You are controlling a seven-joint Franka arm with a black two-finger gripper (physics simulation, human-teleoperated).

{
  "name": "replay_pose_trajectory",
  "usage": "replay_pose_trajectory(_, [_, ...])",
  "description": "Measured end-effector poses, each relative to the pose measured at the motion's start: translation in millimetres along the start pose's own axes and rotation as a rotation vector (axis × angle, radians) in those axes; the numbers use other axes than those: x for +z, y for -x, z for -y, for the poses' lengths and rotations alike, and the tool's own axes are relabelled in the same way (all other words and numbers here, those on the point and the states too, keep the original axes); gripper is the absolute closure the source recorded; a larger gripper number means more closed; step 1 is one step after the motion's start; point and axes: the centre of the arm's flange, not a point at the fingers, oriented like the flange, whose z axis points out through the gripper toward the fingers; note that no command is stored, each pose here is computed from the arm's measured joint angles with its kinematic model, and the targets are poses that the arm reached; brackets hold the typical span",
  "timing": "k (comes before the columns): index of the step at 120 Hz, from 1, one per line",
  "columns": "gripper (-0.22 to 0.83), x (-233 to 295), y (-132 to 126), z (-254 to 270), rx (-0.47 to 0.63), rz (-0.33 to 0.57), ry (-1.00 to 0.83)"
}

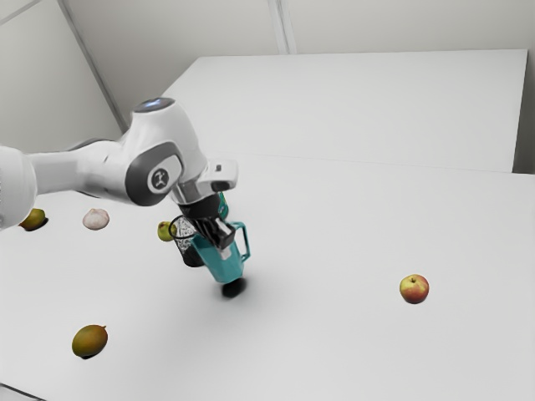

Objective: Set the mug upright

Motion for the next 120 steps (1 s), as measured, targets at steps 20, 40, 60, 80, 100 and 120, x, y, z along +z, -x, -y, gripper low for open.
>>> replay_pose_trajectory(20, [0.79, 13.4, -18.3, -16.2, 0.073, -0.005, -0.077])
replay_pose_trajectory(40, [0.78, 26.4, -35.4, -30.9, 0.14, -0.018, -0.155])
replay_pose_trajectory(60, [0.79, 38.4, -55.5, -34.6, 0.144, -0.027, -0.176])
replay_pose_trajectory(80, [0.79, 42.2, -59.1, -13.8, 0.086, -0.032, -0.176])
replay_pose_trajectory(100, [0.79, 47.6, -68.2, -14.2, 0.069, -0.032, -0.174])
replay_pose_trajectory(120, [0.63, 49.4, -71.8, -13.8, 0.056, -0.033, -0.169])
